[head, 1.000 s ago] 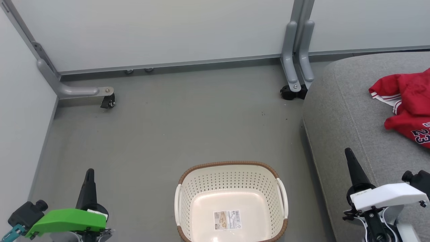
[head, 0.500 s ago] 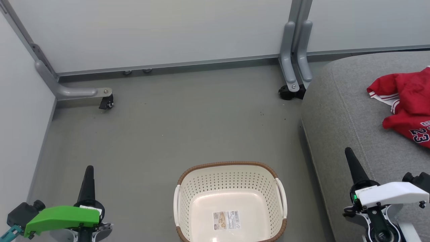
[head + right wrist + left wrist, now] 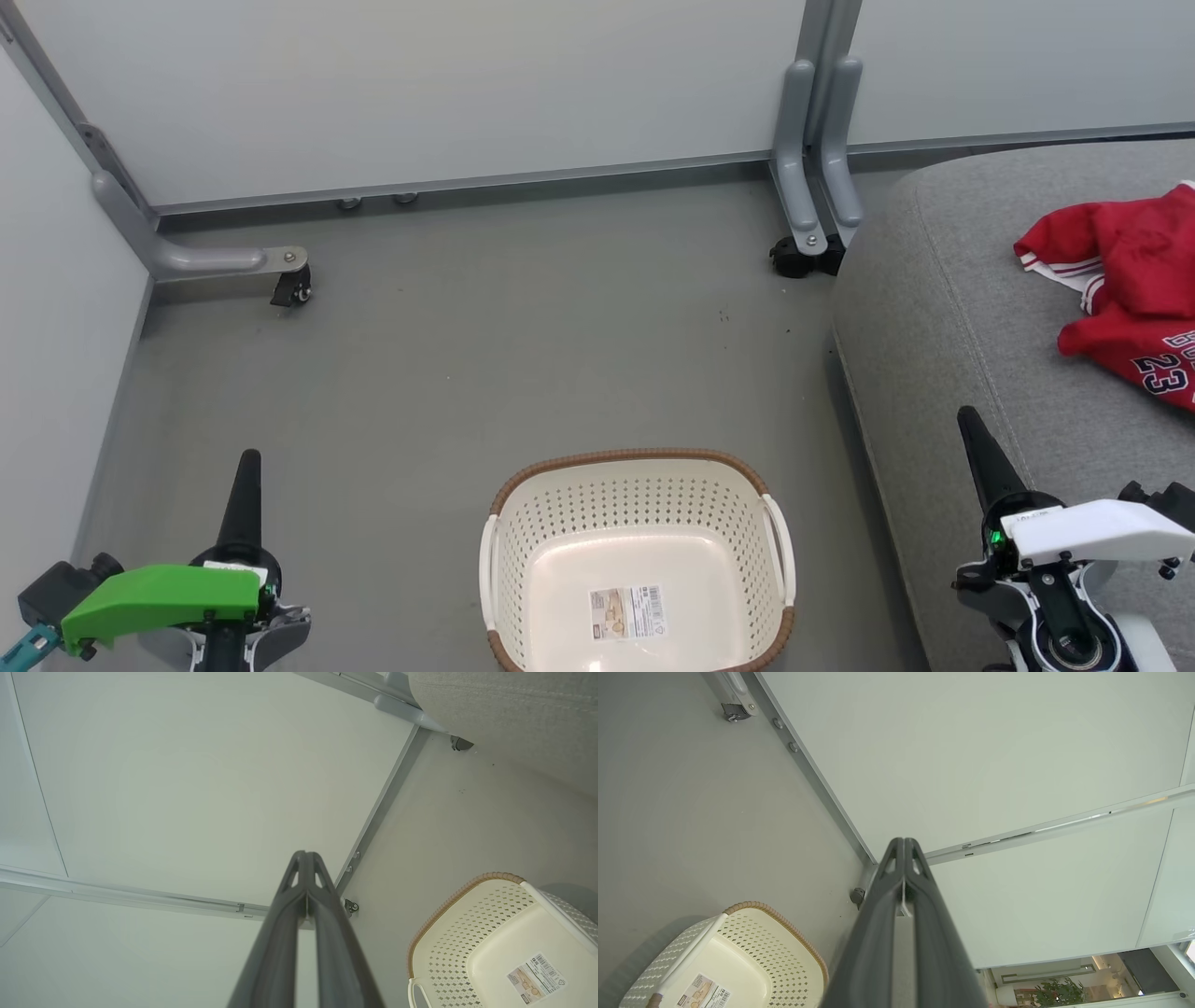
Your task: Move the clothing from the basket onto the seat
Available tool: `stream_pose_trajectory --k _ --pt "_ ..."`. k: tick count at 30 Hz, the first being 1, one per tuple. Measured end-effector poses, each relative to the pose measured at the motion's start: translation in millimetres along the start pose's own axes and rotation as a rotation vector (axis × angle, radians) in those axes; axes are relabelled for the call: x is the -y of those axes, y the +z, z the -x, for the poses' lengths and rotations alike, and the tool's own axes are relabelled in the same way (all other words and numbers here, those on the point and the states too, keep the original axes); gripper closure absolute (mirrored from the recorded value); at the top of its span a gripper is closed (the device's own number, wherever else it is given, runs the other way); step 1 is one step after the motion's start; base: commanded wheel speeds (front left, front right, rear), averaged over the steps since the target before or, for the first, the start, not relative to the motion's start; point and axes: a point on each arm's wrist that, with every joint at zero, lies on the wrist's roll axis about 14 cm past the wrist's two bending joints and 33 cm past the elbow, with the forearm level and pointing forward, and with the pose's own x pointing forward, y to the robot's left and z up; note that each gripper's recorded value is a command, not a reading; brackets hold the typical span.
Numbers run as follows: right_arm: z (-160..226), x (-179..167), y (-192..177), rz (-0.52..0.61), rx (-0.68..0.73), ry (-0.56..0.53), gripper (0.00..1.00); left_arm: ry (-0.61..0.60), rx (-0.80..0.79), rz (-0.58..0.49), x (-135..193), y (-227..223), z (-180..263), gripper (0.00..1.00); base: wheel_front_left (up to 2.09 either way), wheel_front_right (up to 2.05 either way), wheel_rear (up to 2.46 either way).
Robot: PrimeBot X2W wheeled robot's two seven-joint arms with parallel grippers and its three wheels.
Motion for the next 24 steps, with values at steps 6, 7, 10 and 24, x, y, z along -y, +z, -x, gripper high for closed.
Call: stream_pose_trajectory --k 6,7,10,24 --pt "-1 1 2 -0.05 0.007 -0.002 1.0 -0.006 -0.003 0.054 2 0 -1 1.0 0.0 0.0 0.0" --pt "-1 1 2 -0.059 0.008 -0.002 1.0 -0.006 -0.003 0.062 2 0 -1 1.0 0.0 0.0 0.0" --pt "-2 0 4 -0.084 0.011 0.002 1.0 -0.012 -0.004 0.087 4 0 -2 1.0 0.0 0.0 0.0" --pt "-3 2 8 -0.199 0.028 -0.001 1.0 -0.037 -0.013 0.208 11 -2 -7 1.0 0.0 0.0 0.0"
